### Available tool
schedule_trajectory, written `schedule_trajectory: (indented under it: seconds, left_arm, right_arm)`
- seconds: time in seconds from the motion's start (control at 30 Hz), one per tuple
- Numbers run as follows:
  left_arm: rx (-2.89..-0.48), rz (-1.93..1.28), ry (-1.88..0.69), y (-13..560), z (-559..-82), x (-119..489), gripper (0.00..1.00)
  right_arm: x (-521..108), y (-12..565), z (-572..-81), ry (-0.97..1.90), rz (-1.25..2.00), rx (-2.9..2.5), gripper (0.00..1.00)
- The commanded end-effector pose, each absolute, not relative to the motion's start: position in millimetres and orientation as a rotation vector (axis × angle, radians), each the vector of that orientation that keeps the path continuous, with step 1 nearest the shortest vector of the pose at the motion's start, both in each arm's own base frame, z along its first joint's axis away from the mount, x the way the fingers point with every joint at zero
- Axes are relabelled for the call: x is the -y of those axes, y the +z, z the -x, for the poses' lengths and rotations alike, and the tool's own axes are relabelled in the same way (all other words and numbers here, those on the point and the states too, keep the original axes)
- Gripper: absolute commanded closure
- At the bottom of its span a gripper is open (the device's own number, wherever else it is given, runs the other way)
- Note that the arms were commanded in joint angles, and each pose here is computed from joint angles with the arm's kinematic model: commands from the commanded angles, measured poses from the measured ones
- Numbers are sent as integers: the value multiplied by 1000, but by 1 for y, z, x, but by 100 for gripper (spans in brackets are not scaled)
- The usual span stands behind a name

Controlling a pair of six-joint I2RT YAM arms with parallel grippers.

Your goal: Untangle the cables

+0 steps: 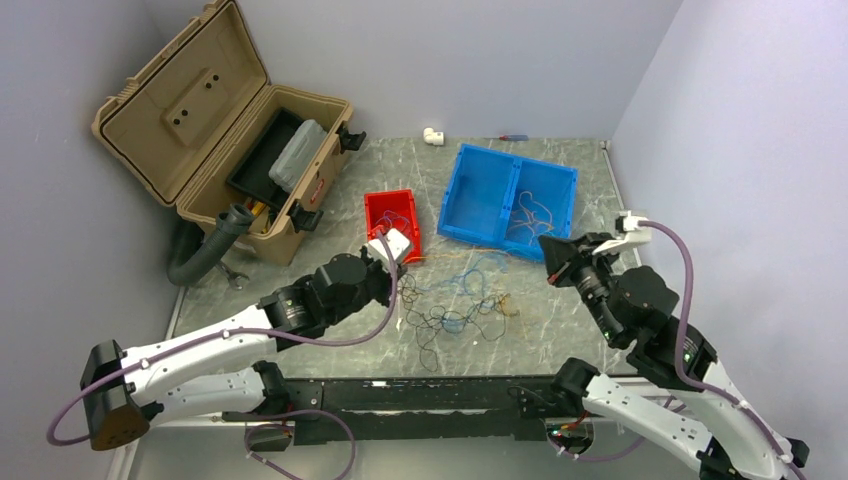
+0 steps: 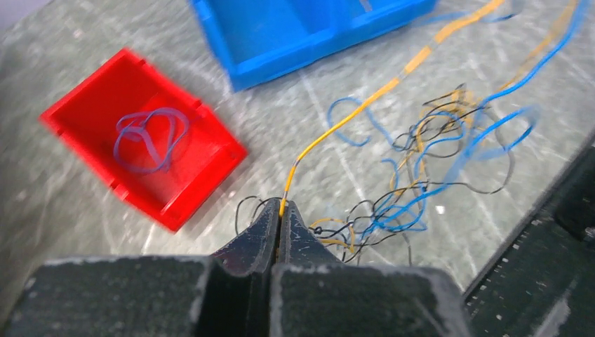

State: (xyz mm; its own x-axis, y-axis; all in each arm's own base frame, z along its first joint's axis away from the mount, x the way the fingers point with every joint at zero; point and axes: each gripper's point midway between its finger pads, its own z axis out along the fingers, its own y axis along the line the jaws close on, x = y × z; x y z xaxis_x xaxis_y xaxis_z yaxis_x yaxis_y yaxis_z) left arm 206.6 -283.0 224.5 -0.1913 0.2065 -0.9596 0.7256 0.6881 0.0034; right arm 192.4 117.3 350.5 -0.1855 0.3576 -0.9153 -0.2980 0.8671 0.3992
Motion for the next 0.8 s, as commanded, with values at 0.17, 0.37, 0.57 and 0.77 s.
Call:
schedule_trajectory:
  seconds: [0.17,0.37,0.57,0.77]
  left_arm:
    - [-1930,-188,-206,210,-233,173,100]
    - [-1944,37,-131,208,-226,131,100]
    - [-1916,141,-150,215,-218,112,100]
    - [-1844,79,-279,226,-216,123,100]
  right_arm:
    - [-4,332,-182,275,-561,-1579,100]
    - [43,329,-161,271,-816,-1452,100]
    - [51,331,-156,263,-832,-1437,100]
    - [24,335,-170,264,-654,-1496,100]
